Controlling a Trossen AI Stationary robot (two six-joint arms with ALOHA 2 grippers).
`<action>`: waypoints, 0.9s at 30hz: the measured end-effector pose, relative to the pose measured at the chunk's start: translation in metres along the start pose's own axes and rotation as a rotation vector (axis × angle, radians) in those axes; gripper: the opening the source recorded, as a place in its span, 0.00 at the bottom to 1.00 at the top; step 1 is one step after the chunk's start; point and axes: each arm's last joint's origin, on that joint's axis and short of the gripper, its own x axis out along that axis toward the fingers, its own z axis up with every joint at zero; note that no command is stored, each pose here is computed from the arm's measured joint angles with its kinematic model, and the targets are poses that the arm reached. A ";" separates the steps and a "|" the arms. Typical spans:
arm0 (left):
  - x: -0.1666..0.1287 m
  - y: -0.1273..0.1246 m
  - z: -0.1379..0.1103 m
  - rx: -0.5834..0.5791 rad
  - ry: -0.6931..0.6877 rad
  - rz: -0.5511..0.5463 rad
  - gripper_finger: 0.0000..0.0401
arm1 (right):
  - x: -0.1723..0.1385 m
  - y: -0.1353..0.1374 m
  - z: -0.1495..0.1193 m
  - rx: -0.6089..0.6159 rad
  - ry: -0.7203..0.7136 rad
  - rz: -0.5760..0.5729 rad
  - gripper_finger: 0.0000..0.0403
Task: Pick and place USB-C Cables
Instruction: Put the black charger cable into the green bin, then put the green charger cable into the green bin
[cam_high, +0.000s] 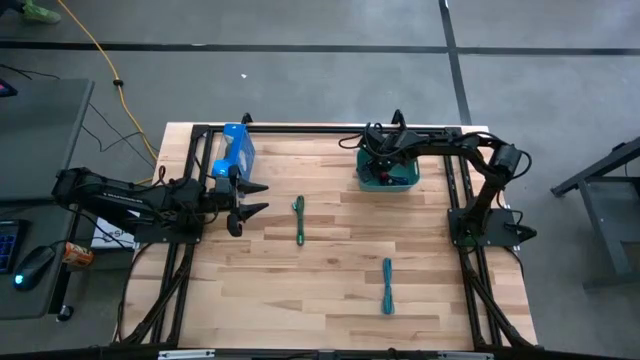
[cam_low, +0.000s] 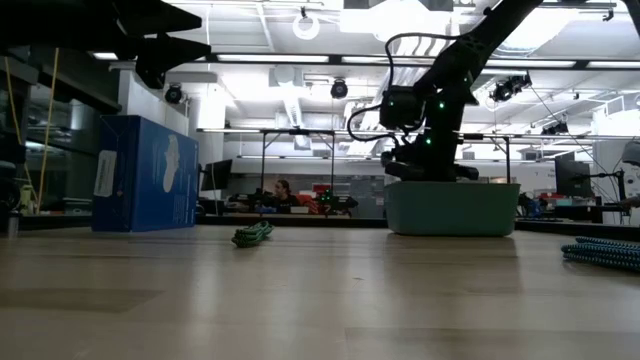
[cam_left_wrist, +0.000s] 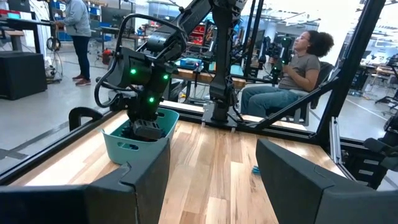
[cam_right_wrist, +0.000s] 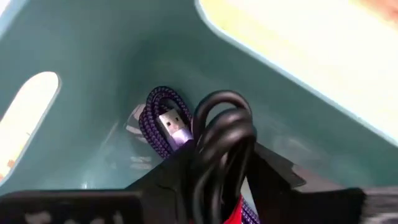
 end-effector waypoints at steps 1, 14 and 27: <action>0.000 0.000 0.000 0.000 0.000 0.000 0.55 | 0.000 0.000 0.000 0.005 -0.003 0.000 0.33; 0.000 0.000 0.000 0.000 0.001 0.000 0.55 | 0.000 -0.003 0.001 -0.004 -0.002 -0.002 0.52; 0.000 0.000 0.000 0.001 0.005 0.002 0.55 | -0.058 -0.008 0.004 -0.068 -0.152 0.082 0.52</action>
